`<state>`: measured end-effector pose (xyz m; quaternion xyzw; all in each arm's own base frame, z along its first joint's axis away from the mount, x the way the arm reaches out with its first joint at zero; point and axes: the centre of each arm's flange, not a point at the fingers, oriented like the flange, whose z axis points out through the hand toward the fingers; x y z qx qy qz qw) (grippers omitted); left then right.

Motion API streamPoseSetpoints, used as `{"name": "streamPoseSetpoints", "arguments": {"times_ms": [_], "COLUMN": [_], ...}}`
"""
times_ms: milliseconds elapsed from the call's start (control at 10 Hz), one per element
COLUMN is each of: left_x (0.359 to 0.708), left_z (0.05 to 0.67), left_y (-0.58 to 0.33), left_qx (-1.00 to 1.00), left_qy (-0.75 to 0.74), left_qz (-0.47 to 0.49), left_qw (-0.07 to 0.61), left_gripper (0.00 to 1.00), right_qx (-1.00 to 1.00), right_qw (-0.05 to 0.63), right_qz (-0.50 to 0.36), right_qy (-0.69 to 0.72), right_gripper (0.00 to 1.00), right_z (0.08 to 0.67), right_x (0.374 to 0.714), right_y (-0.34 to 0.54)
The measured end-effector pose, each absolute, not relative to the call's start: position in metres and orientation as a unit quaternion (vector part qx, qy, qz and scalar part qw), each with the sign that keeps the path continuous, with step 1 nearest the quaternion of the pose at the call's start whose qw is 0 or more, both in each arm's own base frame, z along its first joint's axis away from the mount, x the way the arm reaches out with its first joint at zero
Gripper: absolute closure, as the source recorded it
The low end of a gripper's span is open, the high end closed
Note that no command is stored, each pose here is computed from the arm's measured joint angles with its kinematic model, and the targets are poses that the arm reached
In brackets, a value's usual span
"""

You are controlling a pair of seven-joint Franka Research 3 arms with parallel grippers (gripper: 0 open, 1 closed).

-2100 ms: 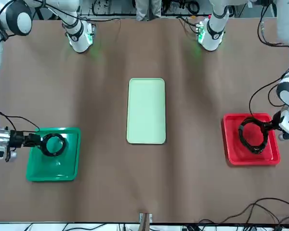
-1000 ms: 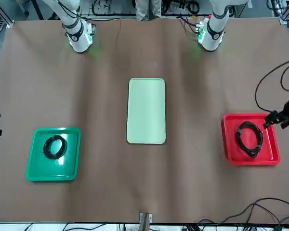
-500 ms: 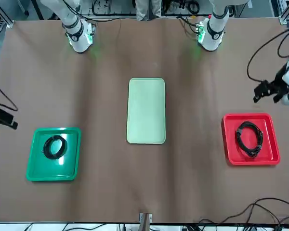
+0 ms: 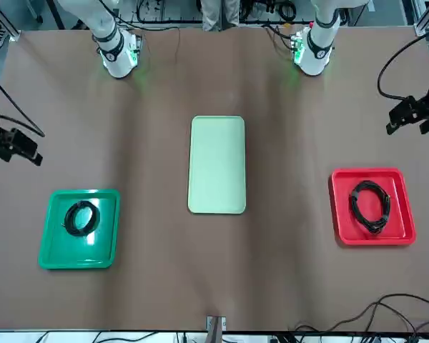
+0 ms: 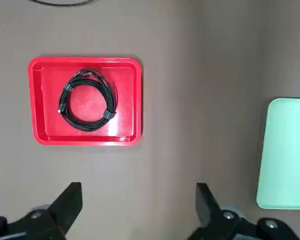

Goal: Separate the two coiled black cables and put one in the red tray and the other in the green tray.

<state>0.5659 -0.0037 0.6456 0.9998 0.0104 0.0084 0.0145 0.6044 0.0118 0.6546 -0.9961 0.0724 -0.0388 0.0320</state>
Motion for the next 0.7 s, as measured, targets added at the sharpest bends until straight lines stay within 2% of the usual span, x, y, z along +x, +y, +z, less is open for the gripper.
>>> {"name": "streamPoseSetpoints", "arguments": {"times_ms": [700], "left_x": [0.566], "left_z": [0.644], "left_y": [-0.002], "left_qx": [1.000], "left_qy": [0.016], "left_qz": [0.003], "left_qw": [0.000], "left_gripper": [0.00], "right_qx": [-0.996], "right_qw": [0.024], "right_qz": [-0.018], "right_qy": [0.082], "right_gripper": [0.00], "right_z": [0.662], "right_x": [0.574], "right_y": [0.003]}}
